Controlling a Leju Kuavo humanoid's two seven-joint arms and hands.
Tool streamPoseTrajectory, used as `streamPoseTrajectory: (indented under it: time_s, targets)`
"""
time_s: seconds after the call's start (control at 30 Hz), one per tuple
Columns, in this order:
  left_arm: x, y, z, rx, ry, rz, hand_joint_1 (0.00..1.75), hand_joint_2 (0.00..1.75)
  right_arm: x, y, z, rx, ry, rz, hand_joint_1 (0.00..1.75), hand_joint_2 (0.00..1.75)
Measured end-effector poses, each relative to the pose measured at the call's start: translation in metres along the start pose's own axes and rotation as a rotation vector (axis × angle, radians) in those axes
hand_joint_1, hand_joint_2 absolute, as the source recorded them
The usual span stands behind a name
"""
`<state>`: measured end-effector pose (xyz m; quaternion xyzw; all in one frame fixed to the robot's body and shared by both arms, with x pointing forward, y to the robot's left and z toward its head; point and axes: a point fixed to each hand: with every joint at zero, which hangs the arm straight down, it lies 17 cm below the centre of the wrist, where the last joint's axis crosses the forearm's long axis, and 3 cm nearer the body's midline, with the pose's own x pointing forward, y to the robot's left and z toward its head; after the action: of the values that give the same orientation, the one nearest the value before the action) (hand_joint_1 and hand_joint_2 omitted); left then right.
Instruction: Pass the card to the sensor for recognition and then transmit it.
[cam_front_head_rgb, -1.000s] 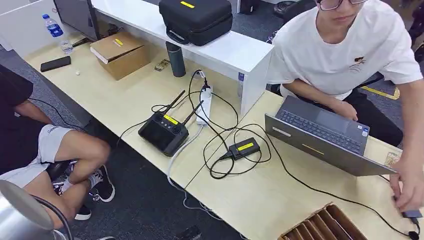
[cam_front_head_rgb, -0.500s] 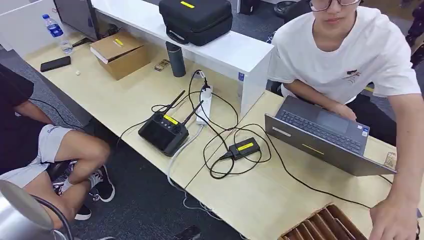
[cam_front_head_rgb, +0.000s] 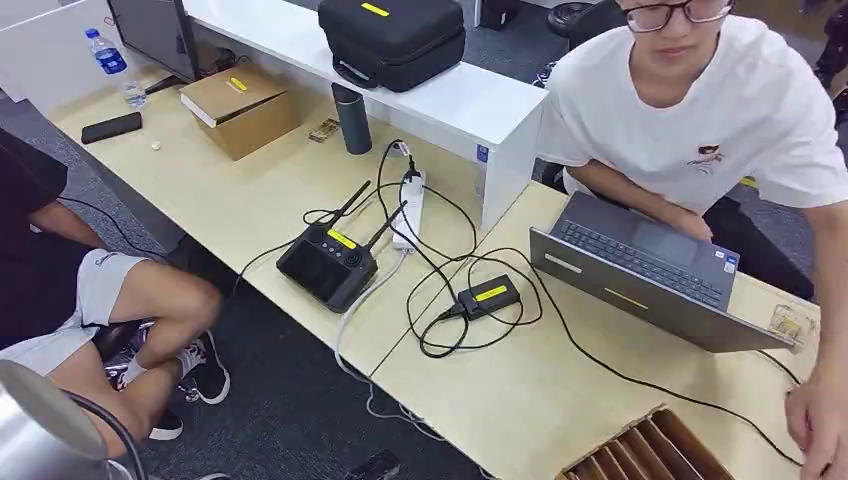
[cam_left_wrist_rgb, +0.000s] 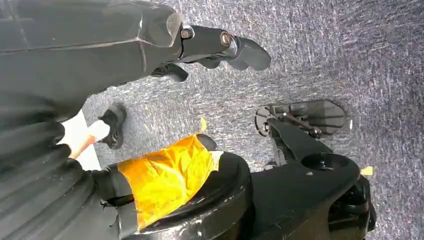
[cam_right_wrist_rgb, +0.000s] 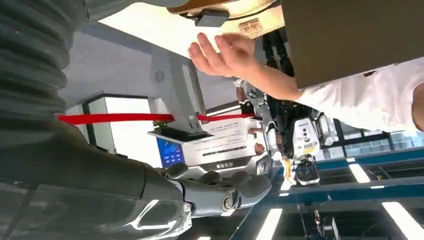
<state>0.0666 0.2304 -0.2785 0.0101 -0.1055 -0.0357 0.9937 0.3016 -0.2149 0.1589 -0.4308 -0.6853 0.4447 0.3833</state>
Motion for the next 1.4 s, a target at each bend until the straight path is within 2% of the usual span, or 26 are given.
streamPoseTrajectory:
  time_s: [0.3,0.63,0.9,1.17,1.4]
  targets:
    - [-0.001,-0.001,0.000,-0.002,0.003,-0.007,0.00,1.75,0.004,0.010,0.000,0.038,-0.017,-0.002,0.00,1.75]
    - [-0.001,-0.003,0.000,-0.011,0.005,-0.026,0.00,1.75,0.032,0.064,-0.015,0.140,-0.081,-0.029,0.00,1.75]
    - [-0.001,-0.003,0.000,-0.014,0.005,-0.034,0.00,1.75,0.041,0.084,-0.027,0.168,-0.084,-0.034,0.00,1.75]
    - [-0.001,-0.003,0.000,-0.016,0.004,-0.041,0.00,1.75,0.027,0.091,-0.038,0.185,-0.072,0.006,0.00,1.75]
    - [-0.001,-0.003,0.001,-0.020,0.004,-0.044,0.00,1.75,-0.003,0.089,-0.053,0.201,-0.017,0.068,0.00,1.75]
